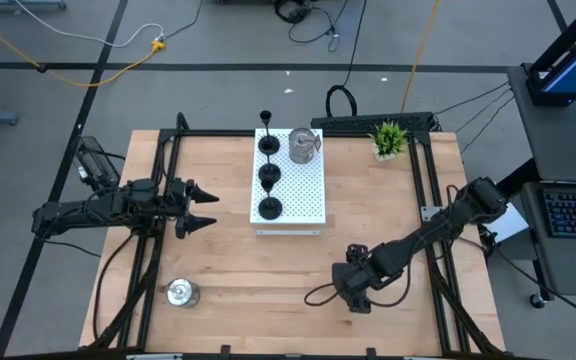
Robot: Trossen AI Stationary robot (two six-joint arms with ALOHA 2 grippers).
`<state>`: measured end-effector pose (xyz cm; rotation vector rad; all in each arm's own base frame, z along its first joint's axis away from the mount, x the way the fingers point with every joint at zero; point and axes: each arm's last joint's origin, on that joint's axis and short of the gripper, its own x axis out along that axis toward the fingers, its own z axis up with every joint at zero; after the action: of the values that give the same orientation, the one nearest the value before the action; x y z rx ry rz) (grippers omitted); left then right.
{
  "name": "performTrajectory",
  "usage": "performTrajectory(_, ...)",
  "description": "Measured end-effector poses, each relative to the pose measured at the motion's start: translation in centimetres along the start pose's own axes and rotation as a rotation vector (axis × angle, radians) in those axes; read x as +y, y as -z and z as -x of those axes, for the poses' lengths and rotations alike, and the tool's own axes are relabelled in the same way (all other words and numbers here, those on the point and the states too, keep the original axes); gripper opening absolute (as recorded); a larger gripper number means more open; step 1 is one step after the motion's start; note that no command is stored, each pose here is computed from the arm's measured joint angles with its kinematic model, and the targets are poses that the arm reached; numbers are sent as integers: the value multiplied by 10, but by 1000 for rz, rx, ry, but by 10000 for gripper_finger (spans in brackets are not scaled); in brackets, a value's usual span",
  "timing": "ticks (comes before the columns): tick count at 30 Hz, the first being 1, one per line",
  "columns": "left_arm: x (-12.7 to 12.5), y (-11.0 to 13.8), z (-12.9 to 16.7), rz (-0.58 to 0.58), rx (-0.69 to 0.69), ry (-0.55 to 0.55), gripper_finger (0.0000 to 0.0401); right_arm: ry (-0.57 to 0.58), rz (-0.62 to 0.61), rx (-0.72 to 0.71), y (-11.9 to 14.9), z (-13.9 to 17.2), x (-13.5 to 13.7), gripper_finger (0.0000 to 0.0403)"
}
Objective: Pick & Place candle stick holders
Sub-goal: Put the right silver scented candle on the shelf aligned with the other silver scented candle
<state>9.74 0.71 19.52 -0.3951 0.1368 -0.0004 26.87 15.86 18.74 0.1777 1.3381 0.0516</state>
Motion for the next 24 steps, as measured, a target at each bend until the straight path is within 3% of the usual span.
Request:
performTrajectory(12,0,0,0,-3,-1,0,392,-73,-29,24,1,-10,-7,393)
performTrajectory(24,0,0,0,-1,-1,0,392,-69,-18,26,2,-10,-7,388)
